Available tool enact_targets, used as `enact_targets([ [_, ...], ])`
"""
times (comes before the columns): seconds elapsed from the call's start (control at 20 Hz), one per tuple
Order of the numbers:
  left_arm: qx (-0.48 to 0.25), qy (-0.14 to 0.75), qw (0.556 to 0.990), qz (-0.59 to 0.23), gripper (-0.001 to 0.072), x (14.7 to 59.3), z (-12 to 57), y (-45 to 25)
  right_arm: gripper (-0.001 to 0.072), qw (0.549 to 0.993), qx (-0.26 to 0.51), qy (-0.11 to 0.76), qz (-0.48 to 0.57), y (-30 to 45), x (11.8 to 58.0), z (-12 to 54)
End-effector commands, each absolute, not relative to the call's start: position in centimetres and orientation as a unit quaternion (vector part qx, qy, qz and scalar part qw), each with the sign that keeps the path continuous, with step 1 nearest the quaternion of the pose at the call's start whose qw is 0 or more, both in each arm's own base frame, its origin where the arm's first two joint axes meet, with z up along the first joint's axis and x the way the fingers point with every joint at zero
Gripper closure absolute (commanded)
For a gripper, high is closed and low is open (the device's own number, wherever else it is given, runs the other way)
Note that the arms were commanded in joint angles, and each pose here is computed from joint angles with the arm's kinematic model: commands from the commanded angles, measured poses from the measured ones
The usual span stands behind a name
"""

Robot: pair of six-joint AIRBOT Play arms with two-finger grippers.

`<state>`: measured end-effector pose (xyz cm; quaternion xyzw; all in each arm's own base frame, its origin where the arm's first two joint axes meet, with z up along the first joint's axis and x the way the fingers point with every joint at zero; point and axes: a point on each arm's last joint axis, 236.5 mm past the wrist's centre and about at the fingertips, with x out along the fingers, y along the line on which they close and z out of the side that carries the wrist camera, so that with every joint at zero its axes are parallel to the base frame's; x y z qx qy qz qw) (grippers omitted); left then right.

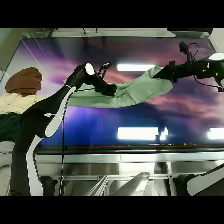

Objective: Fold the shirts.

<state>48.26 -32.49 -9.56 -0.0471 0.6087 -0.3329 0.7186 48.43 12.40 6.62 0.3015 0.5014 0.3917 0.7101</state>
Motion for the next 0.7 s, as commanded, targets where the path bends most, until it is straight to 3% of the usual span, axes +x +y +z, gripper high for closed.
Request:
enact_targets([
  [0.0,-0.061,0.596,0.729,-0.331,0.069,49.2,-4.5,-30.0,0.0693,0.721,0.281,0.485,0.407,16.3,48.0,9.3],
  [0.15,-0.08,0.553,0.767,-0.316,0.069,49.7,6.1,-23.3,0.0693,0.74,0.269,0.462,0.408,22.6,49.1,9.5],
  [0.35,-0.126,0.436,0.841,-0.294,0.069,48.2,21.1,-14.5,0.0693,0.794,0.211,0.363,0.44,36.7,50.1,10.7],
  [0.6,-0.13,0.408,0.87,-0.243,0.0689,44.1,23.8,-8.0,0.0688,0.806,0.203,0.285,0.478,55.0,48.3,6.5],
  [0.65,-0.134,0.412,0.869,-0.238,0.0689,43.5,23.3,-7.5,0.0635,0.805,0.224,0.285,0.47,56.6,48.0,4.8],
])
